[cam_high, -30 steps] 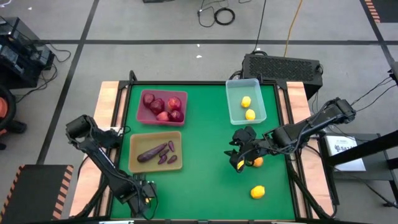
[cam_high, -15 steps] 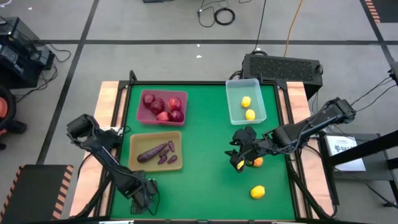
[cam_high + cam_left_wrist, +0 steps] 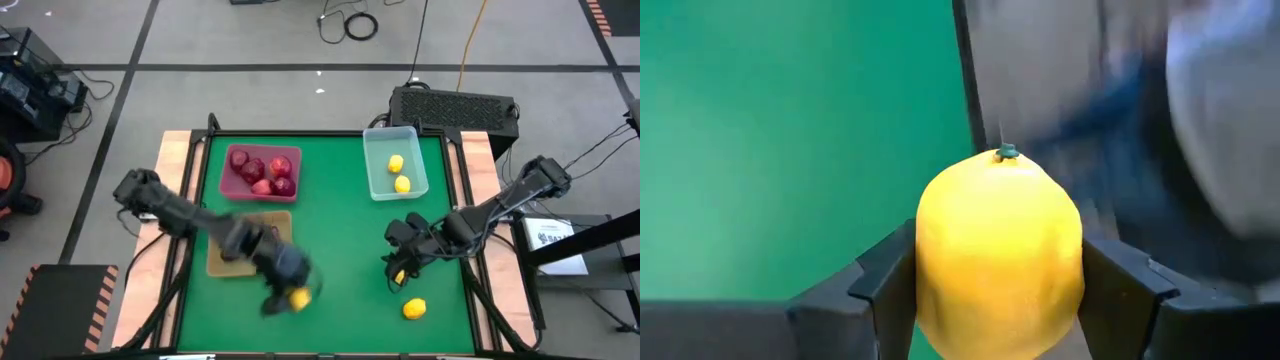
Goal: Sort produce into baskets
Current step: Put the lemon into the transparent bin
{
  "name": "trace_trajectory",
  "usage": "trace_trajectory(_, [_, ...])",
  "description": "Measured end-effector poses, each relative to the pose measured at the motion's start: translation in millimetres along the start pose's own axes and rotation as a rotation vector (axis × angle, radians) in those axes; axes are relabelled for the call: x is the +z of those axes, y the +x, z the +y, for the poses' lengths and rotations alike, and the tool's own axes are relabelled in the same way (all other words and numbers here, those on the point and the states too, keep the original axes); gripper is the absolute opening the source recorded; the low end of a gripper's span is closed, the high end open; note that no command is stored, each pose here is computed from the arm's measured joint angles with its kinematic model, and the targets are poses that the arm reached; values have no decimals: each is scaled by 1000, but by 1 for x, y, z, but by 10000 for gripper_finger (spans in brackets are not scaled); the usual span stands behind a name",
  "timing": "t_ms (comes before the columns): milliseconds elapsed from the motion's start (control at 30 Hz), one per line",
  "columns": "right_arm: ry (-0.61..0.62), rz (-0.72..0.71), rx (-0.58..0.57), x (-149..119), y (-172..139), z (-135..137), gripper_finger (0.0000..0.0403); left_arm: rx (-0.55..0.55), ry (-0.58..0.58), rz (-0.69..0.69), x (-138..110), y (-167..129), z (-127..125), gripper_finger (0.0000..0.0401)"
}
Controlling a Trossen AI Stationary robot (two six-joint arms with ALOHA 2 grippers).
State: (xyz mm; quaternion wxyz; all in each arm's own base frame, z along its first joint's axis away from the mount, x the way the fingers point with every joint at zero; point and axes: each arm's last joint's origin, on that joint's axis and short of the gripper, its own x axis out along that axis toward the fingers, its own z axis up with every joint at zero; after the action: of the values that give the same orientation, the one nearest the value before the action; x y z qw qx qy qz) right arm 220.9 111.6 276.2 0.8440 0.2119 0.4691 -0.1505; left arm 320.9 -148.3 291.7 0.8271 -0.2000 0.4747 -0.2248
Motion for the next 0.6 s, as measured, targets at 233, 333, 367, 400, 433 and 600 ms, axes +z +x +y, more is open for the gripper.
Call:
trace_trajectory(233, [-47,18,-8,-18,-6,7,226,199,243,-694,93,-71,52,214])
trace_trajectory(333, [-53,0,-36,-23,-8,8,226,301,242,-866,116,-84,95,214])
trace_trajectory(367, [-47,3,-42,-24,-9,8,226,322,215,-898,121,-84,112,214])
trace_trajectory(400, [-40,7,-47,-26,-9,7,226,334,173,-929,126,-82,130,214])
trace_trajectory(433, [-34,13,-52,-27,-9,7,226,338,113,-945,128,-79,147,214])
trace_trajectory(600, [11,26,-57,-33,-12,8,226,324,-68,-1033,135,-61,212,214])
